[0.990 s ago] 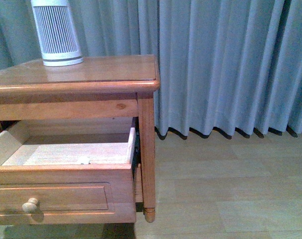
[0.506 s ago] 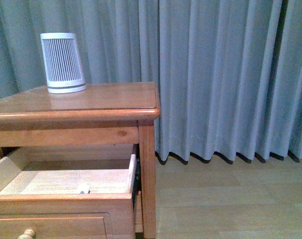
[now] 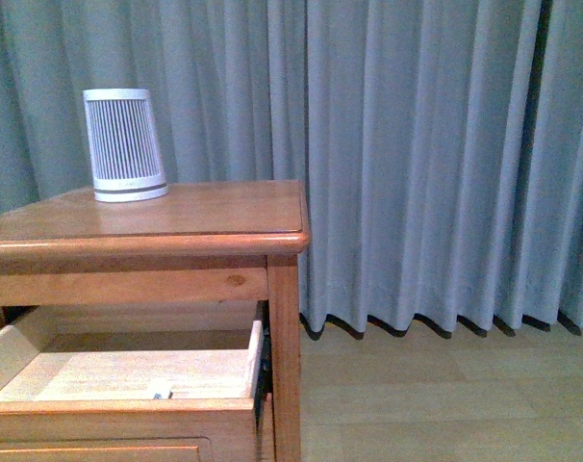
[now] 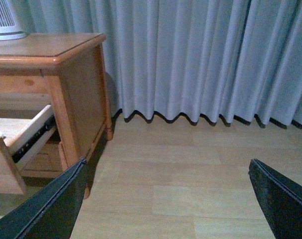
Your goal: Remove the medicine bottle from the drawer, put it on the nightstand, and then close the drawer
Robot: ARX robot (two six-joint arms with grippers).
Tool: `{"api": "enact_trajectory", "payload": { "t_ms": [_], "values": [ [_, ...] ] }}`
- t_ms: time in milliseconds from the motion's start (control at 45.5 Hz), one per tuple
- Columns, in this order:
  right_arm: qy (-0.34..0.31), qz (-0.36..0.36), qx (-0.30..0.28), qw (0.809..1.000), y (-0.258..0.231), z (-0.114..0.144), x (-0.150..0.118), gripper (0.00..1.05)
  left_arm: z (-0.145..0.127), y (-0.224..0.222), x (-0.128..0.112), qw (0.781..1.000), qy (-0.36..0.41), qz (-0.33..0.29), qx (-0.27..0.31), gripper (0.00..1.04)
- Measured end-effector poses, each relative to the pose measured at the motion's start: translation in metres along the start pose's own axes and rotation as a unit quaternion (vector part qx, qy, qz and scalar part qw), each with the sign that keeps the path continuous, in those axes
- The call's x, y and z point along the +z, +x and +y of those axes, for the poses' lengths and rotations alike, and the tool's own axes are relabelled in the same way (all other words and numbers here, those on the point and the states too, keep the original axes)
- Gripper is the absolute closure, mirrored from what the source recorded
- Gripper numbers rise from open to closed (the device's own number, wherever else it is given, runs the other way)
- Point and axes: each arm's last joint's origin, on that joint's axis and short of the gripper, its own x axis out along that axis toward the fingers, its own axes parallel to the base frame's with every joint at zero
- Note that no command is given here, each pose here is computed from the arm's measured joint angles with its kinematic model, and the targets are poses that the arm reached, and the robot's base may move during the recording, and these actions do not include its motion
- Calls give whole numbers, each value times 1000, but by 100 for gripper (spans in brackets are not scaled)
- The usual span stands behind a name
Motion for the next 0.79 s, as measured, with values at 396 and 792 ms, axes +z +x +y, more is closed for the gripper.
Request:
{"api": "enact_trajectory", "payload": {
  "t_ms": [396, 792],
  "values": [
    [0, 0, 1, 1000, 0, 0, 0, 7, 0, 0, -47, 1000, 2, 8, 8, 97],
    [0, 0, 1, 1000, 0, 0, 0, 7, 1, 0, -69, 1000, 3, 9, 8, 101]
  ]
}}
